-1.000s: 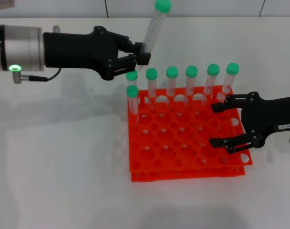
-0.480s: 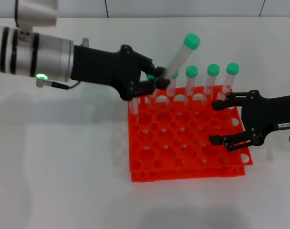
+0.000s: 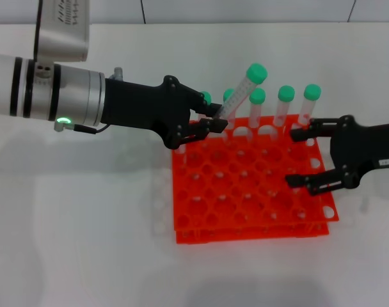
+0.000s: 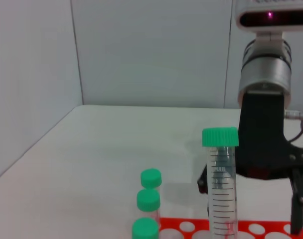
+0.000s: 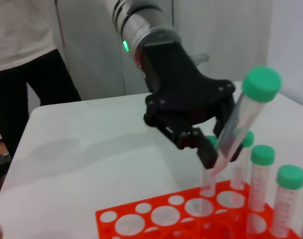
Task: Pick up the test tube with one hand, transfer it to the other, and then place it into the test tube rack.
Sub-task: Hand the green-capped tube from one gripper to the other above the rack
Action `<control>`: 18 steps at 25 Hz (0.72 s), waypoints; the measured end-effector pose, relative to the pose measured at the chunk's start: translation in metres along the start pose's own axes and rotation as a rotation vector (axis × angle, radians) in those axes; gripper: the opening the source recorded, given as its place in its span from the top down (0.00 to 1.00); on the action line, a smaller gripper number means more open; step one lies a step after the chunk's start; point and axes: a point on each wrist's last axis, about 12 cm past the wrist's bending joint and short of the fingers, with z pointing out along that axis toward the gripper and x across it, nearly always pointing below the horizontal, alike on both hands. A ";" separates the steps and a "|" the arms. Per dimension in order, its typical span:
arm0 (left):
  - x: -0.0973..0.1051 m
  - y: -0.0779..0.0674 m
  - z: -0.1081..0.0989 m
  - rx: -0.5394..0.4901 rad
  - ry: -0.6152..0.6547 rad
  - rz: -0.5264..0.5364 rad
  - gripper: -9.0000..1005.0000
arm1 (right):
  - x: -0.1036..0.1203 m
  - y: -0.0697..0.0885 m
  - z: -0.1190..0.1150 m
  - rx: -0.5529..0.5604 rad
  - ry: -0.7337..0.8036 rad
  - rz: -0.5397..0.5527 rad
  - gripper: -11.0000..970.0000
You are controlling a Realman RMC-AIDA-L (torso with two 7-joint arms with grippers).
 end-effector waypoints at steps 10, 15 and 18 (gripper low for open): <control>0.002 -0.001 0.000 -0.002 0.005 0.004 0.77 | -0.008 -0.012 -0.023 0.076 -0.063 0.104 0.10; 0.002 -0.001 0.001 -0.004 0.002 0.006 0.77 | -0.010 -0.012 -0.027 0.089 -0.155 0.177 0.11; 0.002 0.000 0.001 -0.006 0.002 0.006 0.77 | -0.010 -0.007 -0.027 0.074 -0.235 0.198 0.11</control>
